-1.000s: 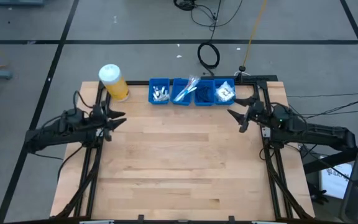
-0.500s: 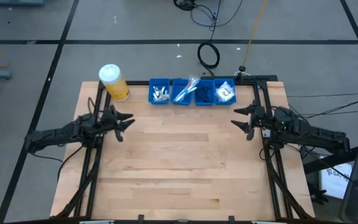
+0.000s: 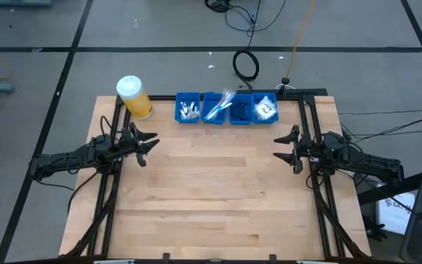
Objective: Pick & Place Travel size toiletries
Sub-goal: Return to Home Position
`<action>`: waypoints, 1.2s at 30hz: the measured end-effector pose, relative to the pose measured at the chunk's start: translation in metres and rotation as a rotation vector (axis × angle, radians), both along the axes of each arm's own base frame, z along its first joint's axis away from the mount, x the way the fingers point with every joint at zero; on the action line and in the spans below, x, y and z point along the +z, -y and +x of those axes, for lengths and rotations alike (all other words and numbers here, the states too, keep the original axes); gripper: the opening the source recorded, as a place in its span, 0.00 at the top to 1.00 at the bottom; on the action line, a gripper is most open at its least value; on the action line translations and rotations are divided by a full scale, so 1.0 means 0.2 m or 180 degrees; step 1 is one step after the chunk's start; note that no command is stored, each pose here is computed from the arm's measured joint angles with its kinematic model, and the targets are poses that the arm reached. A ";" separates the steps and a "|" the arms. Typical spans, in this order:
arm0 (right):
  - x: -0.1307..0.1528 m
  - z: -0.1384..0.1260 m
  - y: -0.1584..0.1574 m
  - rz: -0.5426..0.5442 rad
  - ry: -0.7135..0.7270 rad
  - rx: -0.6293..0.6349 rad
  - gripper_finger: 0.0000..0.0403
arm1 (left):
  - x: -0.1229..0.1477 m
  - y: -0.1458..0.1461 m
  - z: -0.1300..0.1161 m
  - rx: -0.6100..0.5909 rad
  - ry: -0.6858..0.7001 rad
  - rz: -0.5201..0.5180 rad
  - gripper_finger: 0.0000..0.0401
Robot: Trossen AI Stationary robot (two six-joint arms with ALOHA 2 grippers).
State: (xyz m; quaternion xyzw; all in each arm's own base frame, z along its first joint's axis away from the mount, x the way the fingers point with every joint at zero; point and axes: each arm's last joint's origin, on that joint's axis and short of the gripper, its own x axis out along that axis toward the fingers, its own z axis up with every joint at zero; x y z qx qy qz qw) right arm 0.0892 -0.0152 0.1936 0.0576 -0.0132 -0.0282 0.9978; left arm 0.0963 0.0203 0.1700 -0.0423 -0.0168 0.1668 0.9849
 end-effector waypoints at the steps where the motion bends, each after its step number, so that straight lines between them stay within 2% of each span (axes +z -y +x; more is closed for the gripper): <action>1: 0.00 -0.01 0.00 -0.0001 0.0004 0.0000 0.36 | 0.00 0.00 0.00 0.0000 -0.0002 -0.0001 0.68; 9: -0.07 0.01 0.01 -0.0016 -0.0151 -0.0099 0.36 | 0.01 0.00 0.00 0.0011 0.0067 0.0020 0.68; 11: -0.09 0.02 0.01 -0.0065 -0.0102 -0.0206 0.36 | 0.01 0.00 0.00 0.0013 0.0079 0.0022 0.68; 17: -0.09 0.03 0.01 -0.0174 0.0186 -0.0190 0.36 | 0.01 0.00 0.00 0.0013 0.0087 0.0023 0.68; 23: -0.10 0.03 0.02 -0.0221 0.0109 -0.0293 0.36 | 0.01 0.00 0.00 0.0013 0.0093 0.0024 0.68; 36: -0.11 0.03 0.02 -0.0015 0.0093 -0.0267 0.36 | 0.01 0.00 0.00 0.0013 0.0105 0.0026 0.68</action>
